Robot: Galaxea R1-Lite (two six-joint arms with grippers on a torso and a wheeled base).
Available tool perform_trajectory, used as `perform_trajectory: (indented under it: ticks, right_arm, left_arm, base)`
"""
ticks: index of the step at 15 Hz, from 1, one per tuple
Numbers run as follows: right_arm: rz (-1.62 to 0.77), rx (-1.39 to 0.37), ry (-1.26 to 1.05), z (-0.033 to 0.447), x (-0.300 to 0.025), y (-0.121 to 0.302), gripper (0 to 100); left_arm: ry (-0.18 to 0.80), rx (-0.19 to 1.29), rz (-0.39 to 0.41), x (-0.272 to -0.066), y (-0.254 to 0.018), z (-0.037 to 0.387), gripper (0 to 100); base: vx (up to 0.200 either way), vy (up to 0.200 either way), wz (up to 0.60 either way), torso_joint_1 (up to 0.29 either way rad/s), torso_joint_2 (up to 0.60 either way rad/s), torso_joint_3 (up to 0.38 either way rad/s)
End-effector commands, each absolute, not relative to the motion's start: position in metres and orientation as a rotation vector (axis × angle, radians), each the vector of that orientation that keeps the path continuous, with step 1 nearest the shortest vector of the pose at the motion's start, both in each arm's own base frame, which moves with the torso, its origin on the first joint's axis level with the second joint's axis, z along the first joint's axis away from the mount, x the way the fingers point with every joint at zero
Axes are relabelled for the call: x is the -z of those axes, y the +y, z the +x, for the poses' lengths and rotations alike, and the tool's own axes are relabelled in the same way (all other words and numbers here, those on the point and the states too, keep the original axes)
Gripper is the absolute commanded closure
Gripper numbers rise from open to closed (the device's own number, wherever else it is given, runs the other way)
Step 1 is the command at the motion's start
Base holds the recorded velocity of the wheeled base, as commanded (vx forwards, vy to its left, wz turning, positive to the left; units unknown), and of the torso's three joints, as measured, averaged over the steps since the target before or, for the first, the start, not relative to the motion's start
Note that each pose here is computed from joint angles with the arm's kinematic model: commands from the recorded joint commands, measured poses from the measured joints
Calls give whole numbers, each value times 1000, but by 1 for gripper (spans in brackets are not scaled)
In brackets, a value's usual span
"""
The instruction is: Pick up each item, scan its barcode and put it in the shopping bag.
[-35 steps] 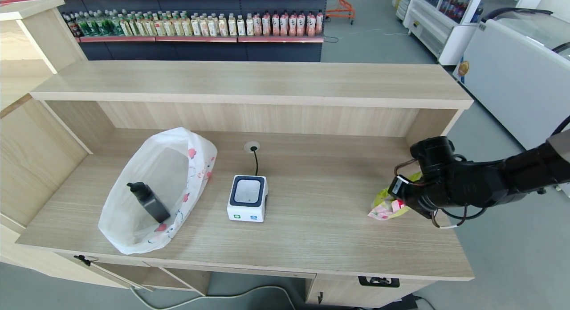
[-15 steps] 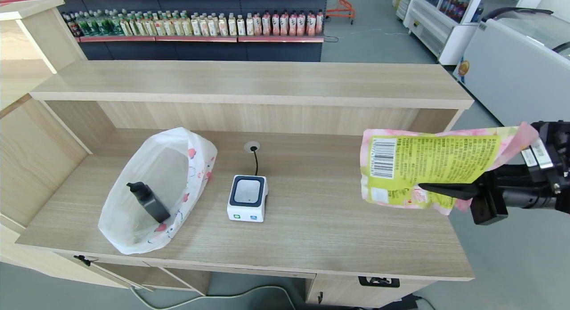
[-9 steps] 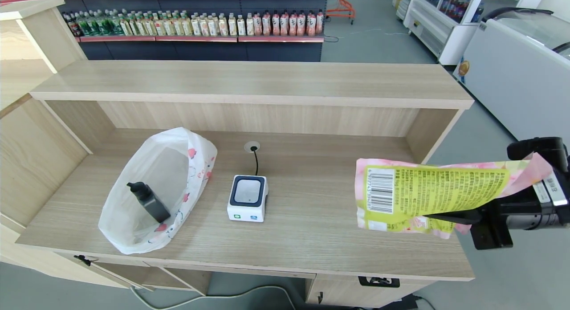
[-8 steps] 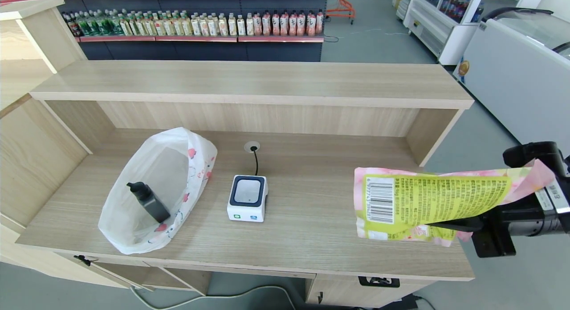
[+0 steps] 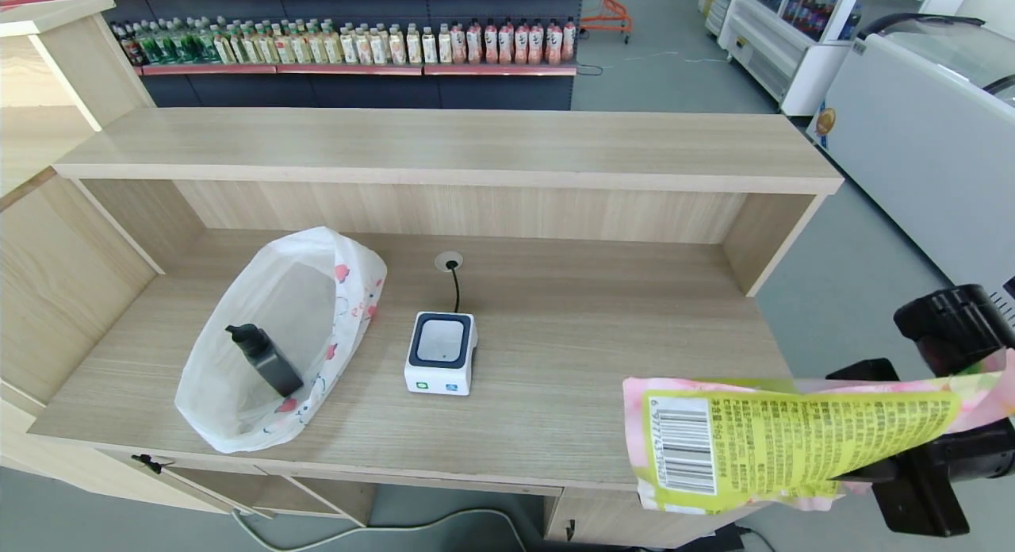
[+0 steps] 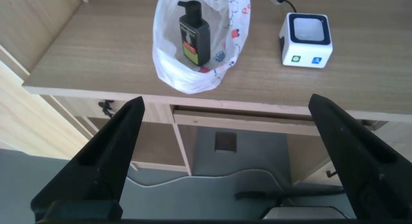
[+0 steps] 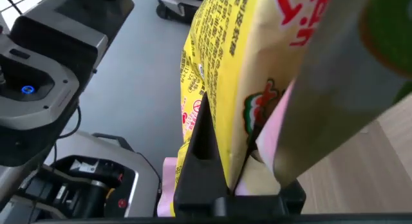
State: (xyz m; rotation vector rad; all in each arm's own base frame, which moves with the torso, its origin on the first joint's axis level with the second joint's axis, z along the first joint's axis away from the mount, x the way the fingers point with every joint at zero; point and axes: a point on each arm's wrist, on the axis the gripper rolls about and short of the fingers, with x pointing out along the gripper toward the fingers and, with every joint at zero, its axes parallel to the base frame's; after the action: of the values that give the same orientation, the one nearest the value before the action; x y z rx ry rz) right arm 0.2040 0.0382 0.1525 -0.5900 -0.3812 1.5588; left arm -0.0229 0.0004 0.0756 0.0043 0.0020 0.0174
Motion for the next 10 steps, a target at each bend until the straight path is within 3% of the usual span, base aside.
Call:
perform_trajectory:
  ticks: [1, 10]
  right_arm:
    - [-628, -1574, -355, 197, -150, 38, 100]
    - [-699, -1593, -292, 194, -137, 34, 100]
  left_arm:
    - [2, -18, 5, -76, 0, -23, 0]
    - [2, -18, 5, -76, 0, -23, 0]
  base:
    - [0, 0, 0, 0, 0, 0]
    - [0, 0, 0, 0, 0, 0]
